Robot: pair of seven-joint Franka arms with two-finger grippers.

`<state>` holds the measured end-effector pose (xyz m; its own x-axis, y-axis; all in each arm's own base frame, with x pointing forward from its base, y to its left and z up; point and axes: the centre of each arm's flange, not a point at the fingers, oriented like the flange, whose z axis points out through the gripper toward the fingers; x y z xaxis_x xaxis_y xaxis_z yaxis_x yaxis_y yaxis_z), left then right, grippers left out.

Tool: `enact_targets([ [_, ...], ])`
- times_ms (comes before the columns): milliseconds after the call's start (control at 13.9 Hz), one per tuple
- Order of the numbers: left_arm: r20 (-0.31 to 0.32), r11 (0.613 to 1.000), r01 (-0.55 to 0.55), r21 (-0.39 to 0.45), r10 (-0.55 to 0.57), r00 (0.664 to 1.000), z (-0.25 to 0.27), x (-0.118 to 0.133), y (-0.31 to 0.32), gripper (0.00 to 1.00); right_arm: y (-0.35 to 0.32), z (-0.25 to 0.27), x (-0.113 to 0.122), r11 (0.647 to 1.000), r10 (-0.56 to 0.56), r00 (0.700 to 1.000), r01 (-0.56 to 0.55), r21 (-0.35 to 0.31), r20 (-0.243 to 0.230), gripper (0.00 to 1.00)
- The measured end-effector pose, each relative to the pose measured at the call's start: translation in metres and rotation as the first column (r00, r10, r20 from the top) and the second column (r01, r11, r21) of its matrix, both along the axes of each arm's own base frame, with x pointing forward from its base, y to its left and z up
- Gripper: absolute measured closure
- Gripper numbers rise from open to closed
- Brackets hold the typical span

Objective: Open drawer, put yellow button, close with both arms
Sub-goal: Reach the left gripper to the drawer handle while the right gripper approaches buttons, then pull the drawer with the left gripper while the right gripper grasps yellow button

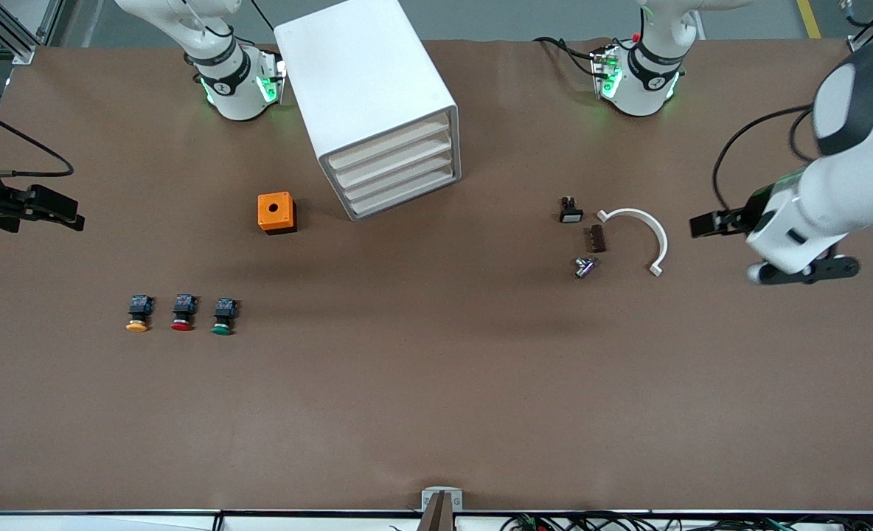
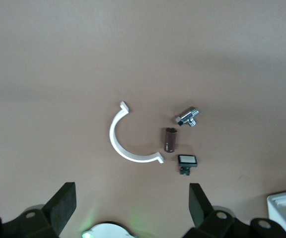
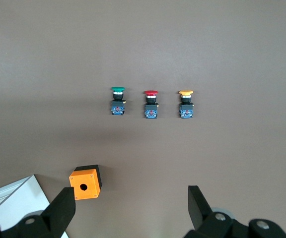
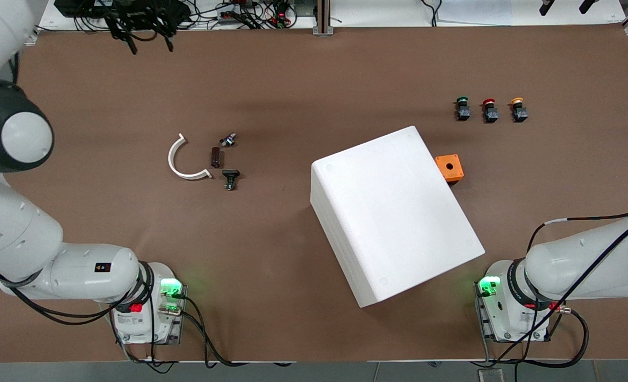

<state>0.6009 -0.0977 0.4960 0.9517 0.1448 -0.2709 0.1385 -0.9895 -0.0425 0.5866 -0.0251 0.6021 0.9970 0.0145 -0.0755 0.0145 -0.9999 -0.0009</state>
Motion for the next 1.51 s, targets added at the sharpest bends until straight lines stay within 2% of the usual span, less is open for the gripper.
enact_targets([
  [144,-0.048,0.993,-0.112,0.043,0.114,0.992,-0.033,0.006,-0.034,0.00,0.002,-0.002,0.001,1.000,0.006,1.000,-0.006,0.001,-0.002,0.00],
  [287,-0.080,0.963,-0.249,0.108,0.258,0.963,-0.063,0.007,-0.073,0.00,0.012,-0.010,0.005,1.000,0.027,1.000,-0.027,-0.002,-0.016,0.00],
  [431,-0.116,0.907,-0.381,0.179,0.404,0.907,-0.096,0.001,-0.115,0.00,0.020,-0.021,0.011,0.999,0.043,0.999,-0.043,-0.012,-0.031,0.00],
  [574,-0.129,0.816,-0.513,0.265,0.558,0.820,-0.127,-0.008,-0.166,0.00,0.010,-0.029,0.014,0.999,0.027,0.999,-0.028,-0.019,-0.043,0.00],
  [646,-0.133,0.754,-0.578,0.311,0.637,0.759,-0.140,-0.015,-0.192,0.00,0.002,-0.037,0.016,1.000,0.013,0.998,-0.014,-0.021,-0.056,0.00],
  [790,-0.179,0.616,-0.680,0.398,0.779,0.600,-0.165,-0.027,-0.227,0.00,-0.025,-0.067,0.028,0.999,-0.018,0.996,0.015,-0.028,-0.085,0.00],
  [1005,-0.254,0.401,-0.737,0.545,0.916,0.310,-0.191,-0.035,-0.251,0.00,-0.069,-0.118,0.057,0.994,0.057,0.998,-0.059,-0.089,-0.025,0.00],
  [1077,-0.271,0.348,-0.730,0.588,0.935,0.228,-0.194,-0.038,-0.261,0.00,-0.084,-0.134,0.061,0.992,0.078,0.997,-0.078,-0.096,-0.005,0.00],
  [1149,-0.297,0.312,-0.711,0.630,0.943,0.151,-0.195,-0.043,-0.274,0.00,-0.098,-0.150,0.063,0.992,0.084,0.996,-0.083,-0.099,0.010,0.00],
  [1221,-0.316,0.287,-0.687,0.667,0.945,0.088,-0.195,-0.051,-0.289,0.00,-0.110,-0.166,0.062,0.992,0.085,0.996,-0.082,-0.099,0.018,0.00],
  [1292,-0.309,0.258,-0.663,0.703,0.950,0.042,-0.194,-0.059,-0.304,0.00,-0.117,-0.180,0.061,0.992,0.084,0.996,-0.081,-0.100,0.024,0.00],
  [1364,-0.273,0.210,-0.636,0.742,0.962,-0.001,-0.194,-0.068,-0.318,0.00,-0.120,-0.195,0.060,0.992,0.083,0.996,-0.080,-0.100,0.033,0.00],
  [1508,-0.177,0.108,-0.584,0.805,0.982,-0.061,-0.198,-0.083,-0.338,0.00,-0.120,-0.226,0.055,0.991,0.092,0.994,-0.086,-0.102,0.054,0.00],
])
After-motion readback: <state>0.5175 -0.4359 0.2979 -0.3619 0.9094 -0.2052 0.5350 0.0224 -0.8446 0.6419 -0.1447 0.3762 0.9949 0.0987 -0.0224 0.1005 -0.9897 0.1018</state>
